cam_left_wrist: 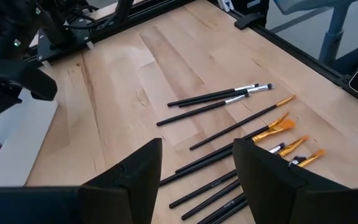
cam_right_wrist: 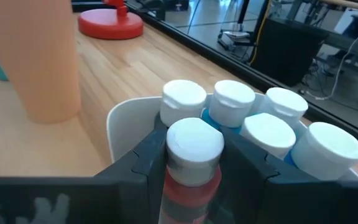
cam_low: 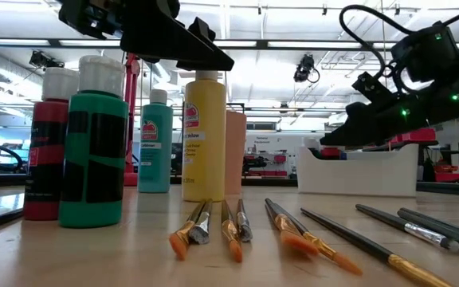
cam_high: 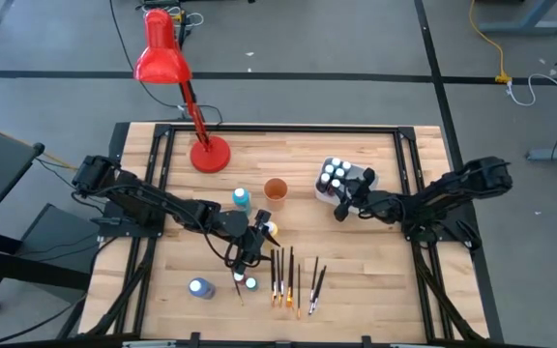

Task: Pick & Place Paint Supplies
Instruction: Put the red paint bottle into the white bin, then put the dark green paint bottle into the white bin

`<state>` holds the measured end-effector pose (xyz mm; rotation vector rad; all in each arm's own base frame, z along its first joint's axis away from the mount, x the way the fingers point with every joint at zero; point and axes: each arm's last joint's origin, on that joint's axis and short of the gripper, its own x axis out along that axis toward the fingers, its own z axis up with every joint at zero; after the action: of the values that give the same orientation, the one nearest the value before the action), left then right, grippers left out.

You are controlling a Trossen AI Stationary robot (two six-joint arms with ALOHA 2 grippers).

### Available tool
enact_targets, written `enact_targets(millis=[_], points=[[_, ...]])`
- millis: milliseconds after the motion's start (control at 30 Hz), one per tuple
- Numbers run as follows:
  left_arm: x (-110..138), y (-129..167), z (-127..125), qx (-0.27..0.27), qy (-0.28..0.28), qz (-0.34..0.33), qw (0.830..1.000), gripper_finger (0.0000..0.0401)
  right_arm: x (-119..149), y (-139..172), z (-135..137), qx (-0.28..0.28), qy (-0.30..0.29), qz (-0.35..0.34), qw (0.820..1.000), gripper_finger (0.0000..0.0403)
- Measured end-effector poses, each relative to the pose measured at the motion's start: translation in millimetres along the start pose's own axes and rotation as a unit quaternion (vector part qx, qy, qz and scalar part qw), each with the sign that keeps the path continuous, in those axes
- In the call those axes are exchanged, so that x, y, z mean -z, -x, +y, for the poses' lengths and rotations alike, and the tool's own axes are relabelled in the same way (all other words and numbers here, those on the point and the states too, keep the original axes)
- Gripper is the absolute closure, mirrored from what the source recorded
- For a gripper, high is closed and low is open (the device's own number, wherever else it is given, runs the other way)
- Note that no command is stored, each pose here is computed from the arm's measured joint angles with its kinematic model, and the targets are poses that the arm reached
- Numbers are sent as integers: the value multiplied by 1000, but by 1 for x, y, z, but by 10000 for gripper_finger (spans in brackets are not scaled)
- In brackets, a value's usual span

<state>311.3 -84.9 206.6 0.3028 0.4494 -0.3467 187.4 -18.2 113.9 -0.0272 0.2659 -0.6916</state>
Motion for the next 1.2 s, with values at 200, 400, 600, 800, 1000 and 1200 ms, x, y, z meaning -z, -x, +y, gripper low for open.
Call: enact_targets(millis=[200, 400, 600, 800, 1000, 1200], points=[[0, 0, 0, -1, 0, 0, 1000, 195, -1, -1, 0, 0, 1, -8, 1000, 267], [0, 0, 0, -1, 0, 0, 1000, 195, -2, -1, 0, 5, 8, -13, 1000, 244], [0, 0, 0, -1, 0, 0, 1000, 195, -6, 0, 0, 4, 8, -30, 1000, 237], [0, 0, 0, -3, 0, 2, 1000, 195, -11, 0, 0, -2, -2, -53, 999, 236], [0, 0, 0, -4, 0, 3, 1000, 195, -32, 5, 4, -87, -40, -147, 984, 236], [0, 0, 0, -4, 0, 3, 1000, 195, -60, 1, 21, -209, -53, -218, 952, 236]])
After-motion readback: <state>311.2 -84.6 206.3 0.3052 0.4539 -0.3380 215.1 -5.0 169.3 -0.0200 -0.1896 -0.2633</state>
